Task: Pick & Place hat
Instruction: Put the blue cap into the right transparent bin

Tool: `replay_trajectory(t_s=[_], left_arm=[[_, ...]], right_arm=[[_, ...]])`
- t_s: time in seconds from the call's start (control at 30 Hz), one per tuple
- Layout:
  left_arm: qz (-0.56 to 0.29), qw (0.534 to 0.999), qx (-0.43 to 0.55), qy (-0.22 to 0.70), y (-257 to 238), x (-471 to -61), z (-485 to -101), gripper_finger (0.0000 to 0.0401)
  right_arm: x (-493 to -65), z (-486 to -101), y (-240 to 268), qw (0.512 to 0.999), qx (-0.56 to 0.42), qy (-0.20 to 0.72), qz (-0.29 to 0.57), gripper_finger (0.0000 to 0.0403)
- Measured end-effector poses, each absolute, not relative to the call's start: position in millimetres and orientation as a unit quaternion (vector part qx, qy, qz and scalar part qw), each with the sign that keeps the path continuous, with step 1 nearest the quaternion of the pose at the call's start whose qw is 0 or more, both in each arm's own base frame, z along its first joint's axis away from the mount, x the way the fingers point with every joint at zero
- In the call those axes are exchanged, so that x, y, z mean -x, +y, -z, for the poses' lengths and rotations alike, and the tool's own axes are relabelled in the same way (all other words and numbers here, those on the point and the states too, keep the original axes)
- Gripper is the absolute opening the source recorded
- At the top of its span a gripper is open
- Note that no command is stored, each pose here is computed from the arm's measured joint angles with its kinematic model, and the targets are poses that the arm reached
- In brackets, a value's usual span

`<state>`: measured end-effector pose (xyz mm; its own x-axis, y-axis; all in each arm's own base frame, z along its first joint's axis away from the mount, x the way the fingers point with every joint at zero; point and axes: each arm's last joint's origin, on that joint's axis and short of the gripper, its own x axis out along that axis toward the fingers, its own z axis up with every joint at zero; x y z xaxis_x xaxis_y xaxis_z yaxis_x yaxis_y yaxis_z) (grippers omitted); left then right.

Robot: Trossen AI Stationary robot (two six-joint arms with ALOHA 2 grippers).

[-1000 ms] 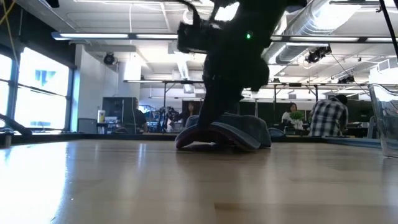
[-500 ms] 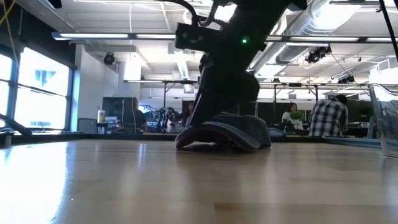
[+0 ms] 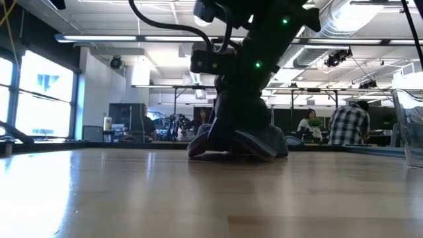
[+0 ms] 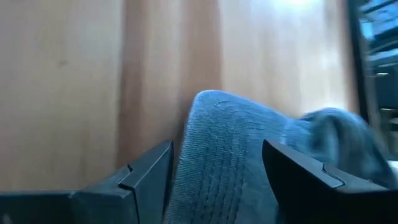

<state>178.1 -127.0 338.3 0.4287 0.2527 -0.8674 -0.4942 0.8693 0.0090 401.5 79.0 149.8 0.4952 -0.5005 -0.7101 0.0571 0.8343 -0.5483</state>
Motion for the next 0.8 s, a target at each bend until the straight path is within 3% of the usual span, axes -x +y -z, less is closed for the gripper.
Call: replay_trajectory(t_s=[0.33, 0.8], left_arm=[[-0.223, 0.836, 0.123, 0.486, -127, -178, -338, 0.0000], [-0.228, 0.839, 0.121, 0.479, -127, -178, -339, 0.0000]], right_arm=[[-398, -166, 79, 0.834, 0.242, 0.458, 0.192, 0.0211], [-390, -181, 57, 0.835, 0.163, 0.476, 0.226, 0.0190]])
